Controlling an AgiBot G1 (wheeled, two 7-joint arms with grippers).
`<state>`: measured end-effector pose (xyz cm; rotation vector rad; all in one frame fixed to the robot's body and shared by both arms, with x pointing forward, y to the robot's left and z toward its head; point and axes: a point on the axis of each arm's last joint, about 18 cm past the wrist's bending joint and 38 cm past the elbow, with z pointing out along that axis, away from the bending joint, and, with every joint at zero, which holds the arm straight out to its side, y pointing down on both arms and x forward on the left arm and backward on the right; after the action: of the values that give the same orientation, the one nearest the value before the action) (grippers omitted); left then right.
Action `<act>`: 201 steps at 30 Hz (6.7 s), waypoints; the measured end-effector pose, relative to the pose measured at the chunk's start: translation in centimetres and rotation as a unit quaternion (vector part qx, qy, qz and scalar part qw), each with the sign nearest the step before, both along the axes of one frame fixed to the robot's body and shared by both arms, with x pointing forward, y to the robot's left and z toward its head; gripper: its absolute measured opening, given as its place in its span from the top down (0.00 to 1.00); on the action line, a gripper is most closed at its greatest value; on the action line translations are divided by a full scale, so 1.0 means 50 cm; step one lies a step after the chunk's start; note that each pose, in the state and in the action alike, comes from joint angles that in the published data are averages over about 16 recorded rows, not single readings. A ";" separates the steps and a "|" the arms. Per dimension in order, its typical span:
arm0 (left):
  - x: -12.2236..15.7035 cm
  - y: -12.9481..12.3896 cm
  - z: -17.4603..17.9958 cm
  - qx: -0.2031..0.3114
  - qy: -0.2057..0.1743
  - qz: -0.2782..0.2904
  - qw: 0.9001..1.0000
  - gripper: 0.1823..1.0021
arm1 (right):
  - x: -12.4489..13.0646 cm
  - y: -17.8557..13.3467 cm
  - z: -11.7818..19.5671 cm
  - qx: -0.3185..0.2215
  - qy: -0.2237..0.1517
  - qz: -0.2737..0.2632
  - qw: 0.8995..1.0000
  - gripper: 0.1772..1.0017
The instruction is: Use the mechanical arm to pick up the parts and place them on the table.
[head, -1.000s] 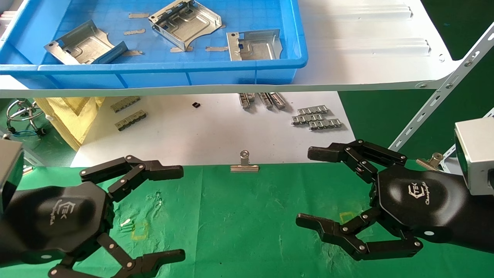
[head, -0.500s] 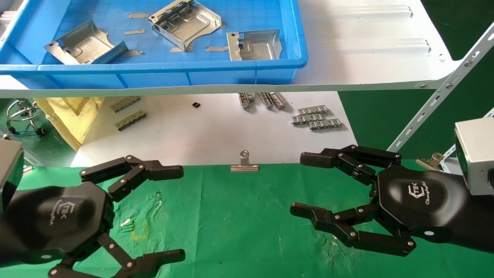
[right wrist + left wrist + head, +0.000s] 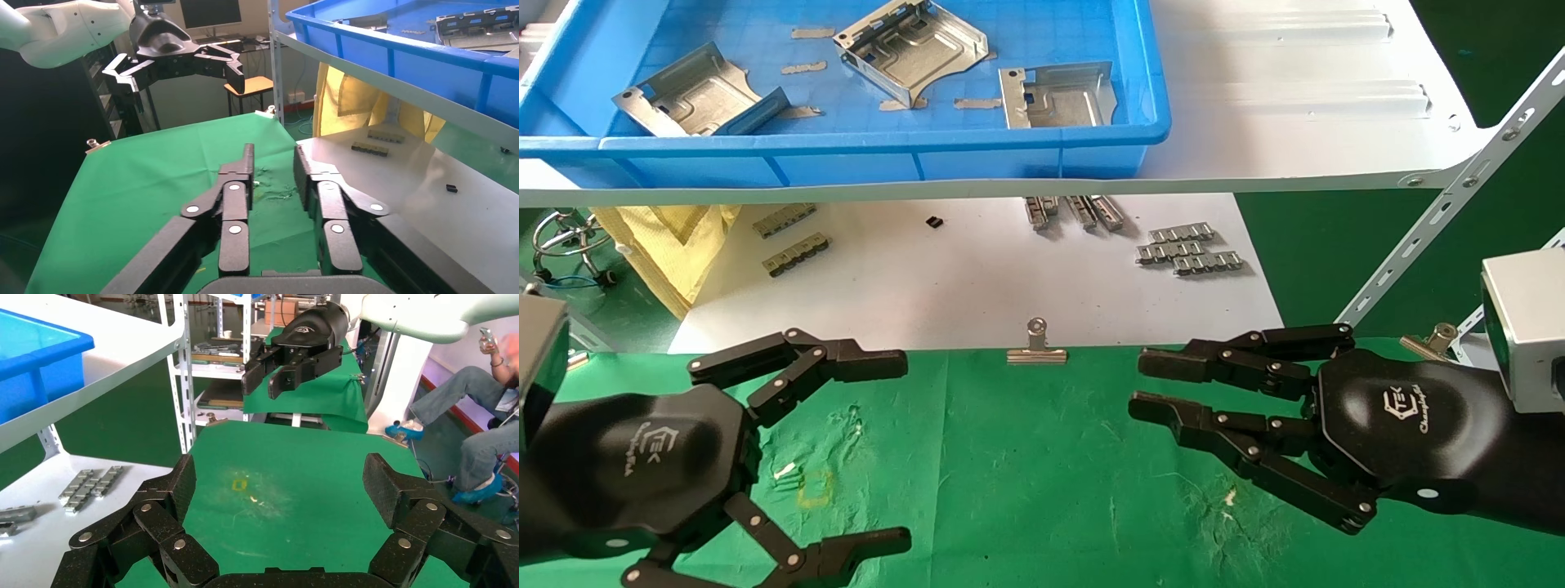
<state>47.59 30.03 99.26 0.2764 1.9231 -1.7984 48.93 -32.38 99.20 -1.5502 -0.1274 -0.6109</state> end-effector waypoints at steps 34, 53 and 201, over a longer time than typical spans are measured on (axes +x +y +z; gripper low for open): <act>0.280 -0.065 0.427 -0.062 -0.109 0.206 0.970 0.00 | 0.000 0.000 0.000 0.000 0.000 0.000 1.000 0.98; 0.455 -0.097 0.478 -0.055 -0.063 0.413 0.907 0.02 | 0.000 0.000 0.000 0.000 0.000 0.000 1.000 0.95; 0.237 0.132 -0.037 0.024 -0.042 0.137 0.989 0.07 | 0.000 0.000 0.000 0.000 0.000 0.000 1.000 0.00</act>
<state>59.43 36.63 97.39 0.0960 1.8474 -1.5386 48.93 -32.40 99.20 -1.5500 -0.1267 -0.6111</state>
